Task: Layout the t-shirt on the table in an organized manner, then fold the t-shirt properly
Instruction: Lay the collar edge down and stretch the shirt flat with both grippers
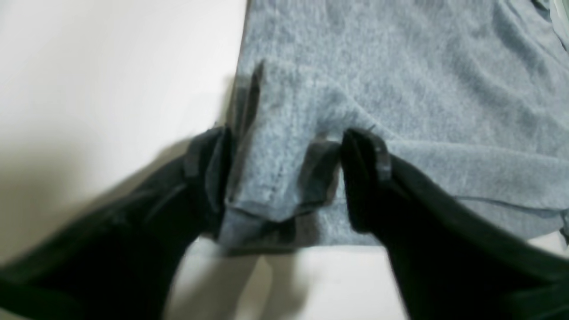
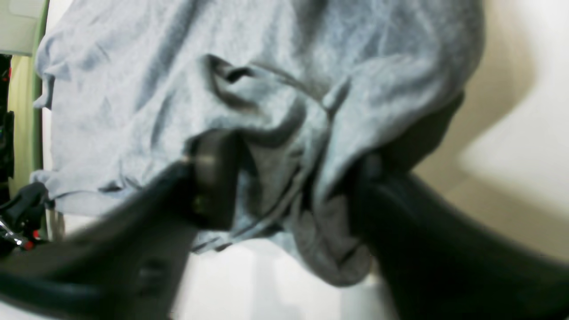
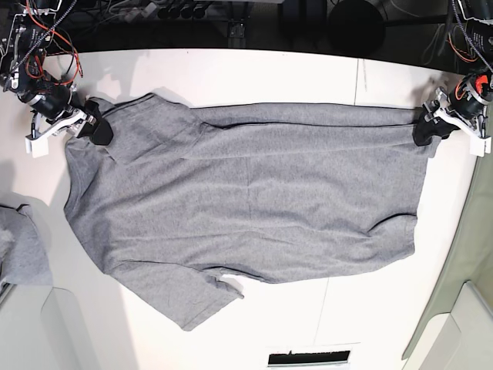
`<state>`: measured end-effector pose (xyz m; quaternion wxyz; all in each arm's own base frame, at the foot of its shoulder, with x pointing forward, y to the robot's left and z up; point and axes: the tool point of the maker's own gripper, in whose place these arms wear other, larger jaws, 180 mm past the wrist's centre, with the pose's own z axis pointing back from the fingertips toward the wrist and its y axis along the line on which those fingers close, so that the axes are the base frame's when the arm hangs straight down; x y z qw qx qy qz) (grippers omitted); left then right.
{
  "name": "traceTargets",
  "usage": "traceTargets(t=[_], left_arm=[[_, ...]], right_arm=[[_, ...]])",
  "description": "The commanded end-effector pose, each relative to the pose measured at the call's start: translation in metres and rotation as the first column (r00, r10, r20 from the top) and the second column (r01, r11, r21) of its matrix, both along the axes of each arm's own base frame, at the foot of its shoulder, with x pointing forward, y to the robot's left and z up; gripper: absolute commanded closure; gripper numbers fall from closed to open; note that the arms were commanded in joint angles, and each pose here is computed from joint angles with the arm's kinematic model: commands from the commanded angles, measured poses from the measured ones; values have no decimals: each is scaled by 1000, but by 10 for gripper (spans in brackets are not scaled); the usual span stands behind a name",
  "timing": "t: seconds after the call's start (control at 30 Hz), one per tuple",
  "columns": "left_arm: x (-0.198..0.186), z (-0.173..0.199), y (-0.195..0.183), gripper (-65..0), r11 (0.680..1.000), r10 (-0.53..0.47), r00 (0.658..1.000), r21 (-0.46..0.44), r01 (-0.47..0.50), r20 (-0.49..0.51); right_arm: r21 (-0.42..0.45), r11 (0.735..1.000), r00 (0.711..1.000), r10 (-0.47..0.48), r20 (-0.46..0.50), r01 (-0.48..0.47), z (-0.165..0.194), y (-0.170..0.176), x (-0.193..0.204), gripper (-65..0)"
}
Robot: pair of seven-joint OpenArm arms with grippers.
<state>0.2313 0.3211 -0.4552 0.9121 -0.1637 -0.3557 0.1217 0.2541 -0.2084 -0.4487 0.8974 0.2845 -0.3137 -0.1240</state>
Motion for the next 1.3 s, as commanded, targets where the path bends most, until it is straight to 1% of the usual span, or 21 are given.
traceTargets(t=[0.0, 0.07, 0.1, 0.13, 0.23, 0.3, 0.37, 0.47, 0.67, 0.87, 1.07, 1.27], left_arm=[[-2, 1, 3, -297, 1000, -16, 1000, 17, 16, -14], [-4, 0, 3, -121, 1000, -15, 1000, 15, 16, -19], [-3, 1, 3, -44, 1000, -13, 1000, 11, 13, -14], [-4, 1, 2, 0, 1000, -13, 1000, 4, 13, -16], [-1, 10, -2, 0, 999, -22, 1000, -40, 22, -13], [0, 18, -4, 0, 998, -44, 999, -44, 43, -7], [-3, 27, -4, 0, 997, -73, 997, -29, 72, -4], [-15, 36, -7, 0, 993, -117, 993, -3, 117, -9], [-44, 43, -20, 0, 981, -191, 981, 38, 193, -41], [-64, 45, -28, 0, 971, -230, 970, 48, 234, -73], [-73, 48, -33, 0, 964, -256, 963, 56, 260, -81], [-54, 60, -33, 0, 967, -244, 970, 75, 244, -1]], right_arm=[[-3, 1000, 999, -7, 45, 7, 11, -5, 11, -207], [-4, 1000, 999, -4, 38, 4, 10, -5, 9, -29], [-4, 1000, 1000, 3, 30, -3, 9, -4, 7, 0], [-4, 1000, 1000, 12, 20, -12, 8, -3, 5, 0], [-9, 999, 999, 46, -25, -46, 4, -4, -2, 0], [-6, 997, 997, 71, -42, -72, 6, -7, -8, 0], [-9, 996, 995, 87, -54, -87, 9, -15, -14, 0], [-40, 995, 993, 89, -82, -92, 8, -33, -28, 0], [-80, 992, 985, 89, -149, -102, 6, -62, -61, 0], [-93, 986, 973, 114, -202, -135, 5, -70, -92, 0], [-131, 980, 975, 125, -185, -150, 18, -73, -103, 0], [-171, 975, 984, 119, -130, -141, 29, -77, -86, 0]])
